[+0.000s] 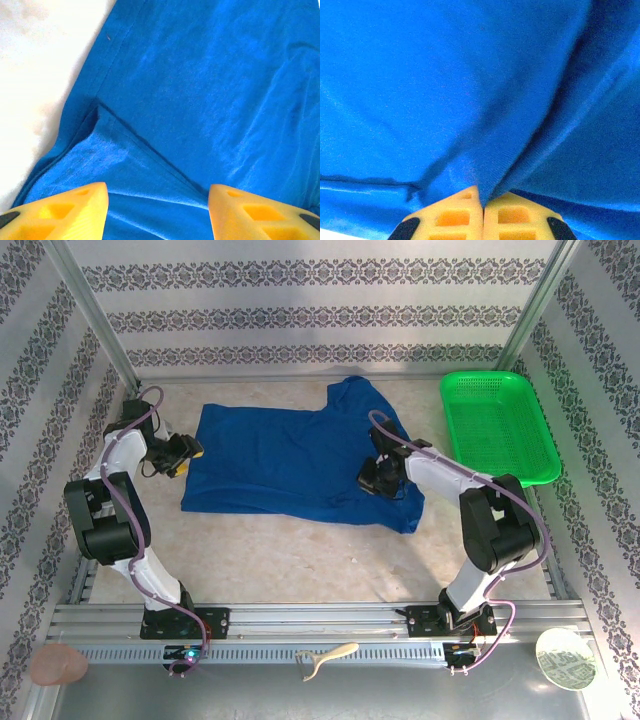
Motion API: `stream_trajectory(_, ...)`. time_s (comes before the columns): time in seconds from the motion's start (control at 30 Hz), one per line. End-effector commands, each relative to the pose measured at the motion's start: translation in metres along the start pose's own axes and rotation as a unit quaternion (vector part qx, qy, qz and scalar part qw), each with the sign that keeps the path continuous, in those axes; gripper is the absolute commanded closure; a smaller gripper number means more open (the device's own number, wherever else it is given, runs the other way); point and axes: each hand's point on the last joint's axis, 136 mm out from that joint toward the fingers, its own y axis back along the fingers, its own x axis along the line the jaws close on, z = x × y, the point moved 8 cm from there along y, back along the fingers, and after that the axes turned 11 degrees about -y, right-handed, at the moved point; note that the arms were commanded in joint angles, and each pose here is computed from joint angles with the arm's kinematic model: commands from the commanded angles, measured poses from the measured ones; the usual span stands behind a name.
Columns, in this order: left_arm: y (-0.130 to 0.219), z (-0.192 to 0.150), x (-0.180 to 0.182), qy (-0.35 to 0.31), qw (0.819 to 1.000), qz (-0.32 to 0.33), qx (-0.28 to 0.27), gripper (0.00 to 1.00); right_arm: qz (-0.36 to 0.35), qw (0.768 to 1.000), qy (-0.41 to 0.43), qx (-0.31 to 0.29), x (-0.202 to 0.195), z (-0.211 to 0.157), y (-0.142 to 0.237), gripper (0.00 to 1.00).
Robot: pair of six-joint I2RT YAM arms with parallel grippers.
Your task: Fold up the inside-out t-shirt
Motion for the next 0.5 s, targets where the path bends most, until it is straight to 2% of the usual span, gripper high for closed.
stream_trajectory(0.0,-0.001,0.001,0.001,0.014,1.000,-0.004,0.014,0.45,0.034,0.999,0.016,-0.008,0.026,0.014,0.017,1.00)
stream_trajectory(0.23,-0.002,0.003,0.002,0.012,1.000,-0.002,0.017,0.44,0.035,0.999,0.026,-0.009,0.060,0.037,0.003,1.00)
stream_trajectory(0.27,-0.003,0.003,0.002,0.014,1.000,-0.003,0.017,0.45,0.032,0.999,0.026,-0.008,0.062,0.040,-0.002,0.96)
stream_trajectory(0.33,-0.004,0.003,0.002,0.015,1.000,-0.005,0.018,0.45,0.017,0.999,0.028,-0.004,0.059,0.042,-0.008,0.60)
stream_trajectory(0.37,-0.004,0.004,0.002,0.015,1.000,-0.007,0.017,0.44,0.012,0.999,0.030,-0.006,0.056,0.042,-0.006,0.52)
stream_trajectory(0.47,-0.003,0.004,0.001,0.015,1.000,-0.010,0.017,0.45,0.008,0.999,0.042,-0.032,0.044,0.038,0.014,0.45)
